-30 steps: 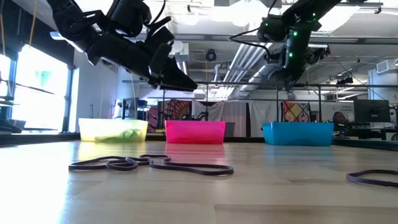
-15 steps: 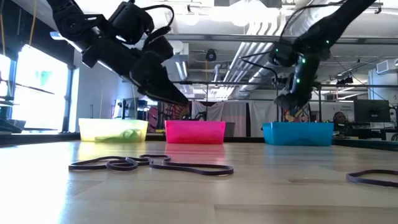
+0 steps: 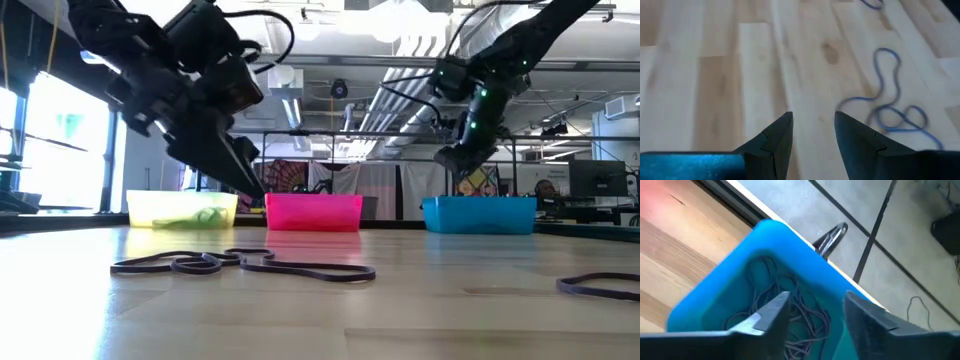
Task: Sort rubber bands into baskets
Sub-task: Put the violet rubber band into the blue bin
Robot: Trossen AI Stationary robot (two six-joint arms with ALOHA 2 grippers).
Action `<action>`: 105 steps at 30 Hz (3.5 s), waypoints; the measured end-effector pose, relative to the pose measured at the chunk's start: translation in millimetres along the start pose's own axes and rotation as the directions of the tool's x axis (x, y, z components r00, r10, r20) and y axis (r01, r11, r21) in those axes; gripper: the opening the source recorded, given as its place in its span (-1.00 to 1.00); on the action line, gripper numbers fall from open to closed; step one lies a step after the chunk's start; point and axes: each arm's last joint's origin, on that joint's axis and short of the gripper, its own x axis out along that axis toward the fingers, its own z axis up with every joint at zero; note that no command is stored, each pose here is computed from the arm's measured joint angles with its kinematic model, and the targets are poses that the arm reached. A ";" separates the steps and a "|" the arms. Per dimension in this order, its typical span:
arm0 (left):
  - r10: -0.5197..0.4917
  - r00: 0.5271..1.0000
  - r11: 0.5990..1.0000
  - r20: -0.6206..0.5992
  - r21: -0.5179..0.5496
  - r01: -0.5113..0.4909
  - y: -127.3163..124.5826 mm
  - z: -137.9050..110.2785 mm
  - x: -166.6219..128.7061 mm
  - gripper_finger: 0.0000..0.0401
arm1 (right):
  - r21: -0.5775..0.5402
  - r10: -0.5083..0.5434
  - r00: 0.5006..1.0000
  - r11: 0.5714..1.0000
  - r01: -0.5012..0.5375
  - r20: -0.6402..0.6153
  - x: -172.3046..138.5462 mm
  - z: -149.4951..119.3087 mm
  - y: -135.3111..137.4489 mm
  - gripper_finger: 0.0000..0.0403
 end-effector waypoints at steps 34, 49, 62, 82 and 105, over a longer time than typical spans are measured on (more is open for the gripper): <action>0.065 0.965 0.997 -0.253 0.067 -0.050 -36.8 1.2 54.7 -0.81 | -0.097 0.086 0.989 0.992 -0.074 0.124 -49.1 19.4 41.5 0.13; 0.203 0.923 0.972 -0.328 0.179 -0.151 -17.2 31.8 47.0 -1.00 | -0.170 0.222 0.967 0.965 -0.199 0.125 -63.8 8.3 65.3 -0.59; 0.283 0.949 0.953 -0.139 0.148 -0.262 10.6 71.1 -3.6 -1.00 | -0.124 0.547 0.782 0.835 -0.536 0.300 -64.1 -32.0 111.1 -0.98; 0.382 0.911 0.913 0.154 0.092 -0.398 21.7 103.0 -20.7 -1.00 | -0.210 0.856 0.355 0.451 -0.867 0.375 -98.3 -38.2 175.7 -0.18; 0.416 0.859 0.899 0.298 0.008 -0.438 33.0 116.7 -27.4 -0.96 | -0.233 0.788 0.380 0.535 -0.812 0.485 -113.3 -15.0 176.6 -0.89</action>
